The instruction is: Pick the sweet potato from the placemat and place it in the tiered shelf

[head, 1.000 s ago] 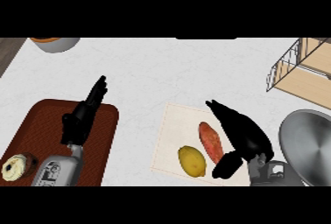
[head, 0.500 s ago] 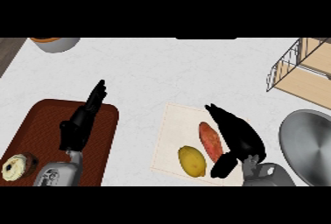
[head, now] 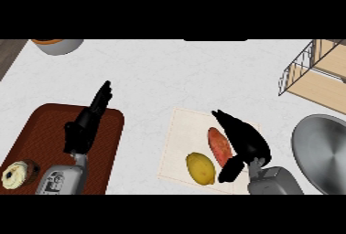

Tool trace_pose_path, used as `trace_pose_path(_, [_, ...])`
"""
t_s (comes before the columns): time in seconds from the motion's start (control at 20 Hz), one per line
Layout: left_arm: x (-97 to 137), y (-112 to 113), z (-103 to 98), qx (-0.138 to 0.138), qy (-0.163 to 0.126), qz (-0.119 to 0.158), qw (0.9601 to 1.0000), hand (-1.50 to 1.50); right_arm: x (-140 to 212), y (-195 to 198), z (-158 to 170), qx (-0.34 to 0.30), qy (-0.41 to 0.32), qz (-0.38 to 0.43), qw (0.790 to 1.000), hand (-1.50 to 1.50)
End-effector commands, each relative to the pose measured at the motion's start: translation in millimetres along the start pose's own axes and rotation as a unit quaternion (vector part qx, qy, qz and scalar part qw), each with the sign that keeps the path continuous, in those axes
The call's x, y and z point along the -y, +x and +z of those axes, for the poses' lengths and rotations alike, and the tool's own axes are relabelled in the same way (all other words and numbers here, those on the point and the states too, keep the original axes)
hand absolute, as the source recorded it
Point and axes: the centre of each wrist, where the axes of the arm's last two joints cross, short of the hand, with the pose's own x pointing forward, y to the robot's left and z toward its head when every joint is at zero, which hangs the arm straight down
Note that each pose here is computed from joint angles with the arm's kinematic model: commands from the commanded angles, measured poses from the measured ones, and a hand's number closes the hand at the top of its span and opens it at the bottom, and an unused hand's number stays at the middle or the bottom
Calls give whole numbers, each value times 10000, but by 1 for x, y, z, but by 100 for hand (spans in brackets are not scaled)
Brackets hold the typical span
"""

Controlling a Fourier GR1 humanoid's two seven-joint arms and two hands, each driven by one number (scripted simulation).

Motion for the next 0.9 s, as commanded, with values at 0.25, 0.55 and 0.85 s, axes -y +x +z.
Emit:
trace_pose_path(0.25, [0, -13, 9, 24, -86, -69, 9999, 0, -14, -25, -4, 234, 254, 657, 9972, 150])
trace_pose_path(0.55, [-8, -5, -6, 13, 57, -65, 10000, 0, 2, -6, 1, 379, -188, 559, 9975, 150])
trace_pose_path(0.85, [0, -3, -1, -1, -9, 41, 10000, 0, -5, 8, -8, -859, -1090, -313, 9898, 150])
